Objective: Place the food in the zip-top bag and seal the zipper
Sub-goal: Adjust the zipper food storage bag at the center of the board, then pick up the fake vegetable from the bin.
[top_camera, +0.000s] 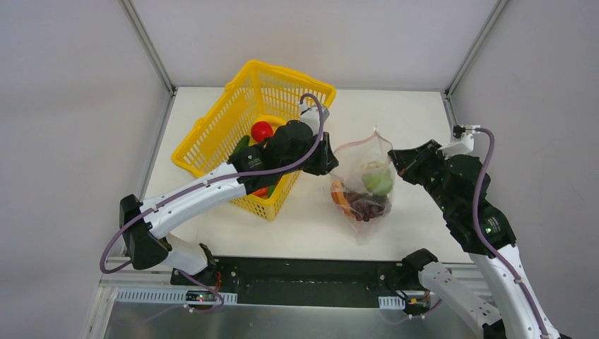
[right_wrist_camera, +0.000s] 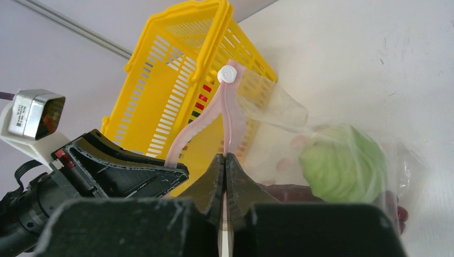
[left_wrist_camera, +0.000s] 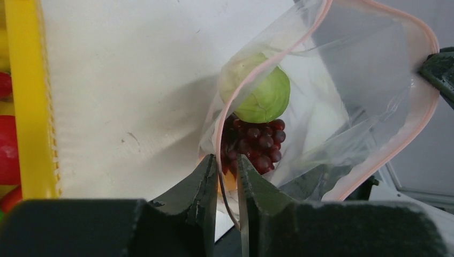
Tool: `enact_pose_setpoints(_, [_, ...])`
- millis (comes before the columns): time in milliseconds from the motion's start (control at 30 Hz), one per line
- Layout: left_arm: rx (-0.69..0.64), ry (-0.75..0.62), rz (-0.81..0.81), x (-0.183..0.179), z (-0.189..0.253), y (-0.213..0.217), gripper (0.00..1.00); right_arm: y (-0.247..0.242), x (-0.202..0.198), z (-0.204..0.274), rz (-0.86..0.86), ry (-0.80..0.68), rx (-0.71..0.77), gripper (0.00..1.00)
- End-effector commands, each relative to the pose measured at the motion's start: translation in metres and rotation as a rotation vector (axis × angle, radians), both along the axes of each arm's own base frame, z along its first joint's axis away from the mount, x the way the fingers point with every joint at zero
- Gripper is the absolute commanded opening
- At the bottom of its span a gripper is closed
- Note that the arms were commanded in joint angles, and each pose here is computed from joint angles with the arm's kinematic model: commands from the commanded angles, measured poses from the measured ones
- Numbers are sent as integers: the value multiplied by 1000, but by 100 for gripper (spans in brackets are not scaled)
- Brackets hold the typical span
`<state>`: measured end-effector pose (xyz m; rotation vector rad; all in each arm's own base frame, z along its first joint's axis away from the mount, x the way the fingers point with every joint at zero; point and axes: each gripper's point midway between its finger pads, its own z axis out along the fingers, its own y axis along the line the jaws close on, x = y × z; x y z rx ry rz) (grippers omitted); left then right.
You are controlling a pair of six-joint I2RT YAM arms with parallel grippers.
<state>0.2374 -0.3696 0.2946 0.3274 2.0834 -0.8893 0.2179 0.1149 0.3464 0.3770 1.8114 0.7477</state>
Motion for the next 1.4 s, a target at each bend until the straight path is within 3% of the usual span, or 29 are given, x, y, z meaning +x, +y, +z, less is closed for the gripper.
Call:
enact_pose_setpoints(0, [24, -48, 19, 5, 9, 10, 30, 4, 9, 19, -12, -65, 59, 0])
enact_pose_setpoints(133, [56, -67, 40, 5, 10, 24, 41, 14, 11, 16, 31, -45, 71, 0])
enact_pose_setpoints(300, [47, -129, 22, -1, 29, 39, 69, 29, 6, 24, 118, -51, 97, 0])
enact_pose_setpoints(567, [92, -279, 146, 5, 57, 98, 99, 37, 0, 26, 161, -40, 124, 0])
enact_pose_setpoints(900, [193, -150, 436, 66, 13, 195, 99, 42, -1, 20, 185, -16, 131, 0])
enact_pose_setpoints(1067, [311, -62, 523, 111, -27, 215, 99, 43, 1, 15, 185, 0, 129, 0])
enact_pose_setpoints(1367, [396, 100, 648, 209, -109, 222, 99, 47, 5, 14, 185, 20, 144, 0])
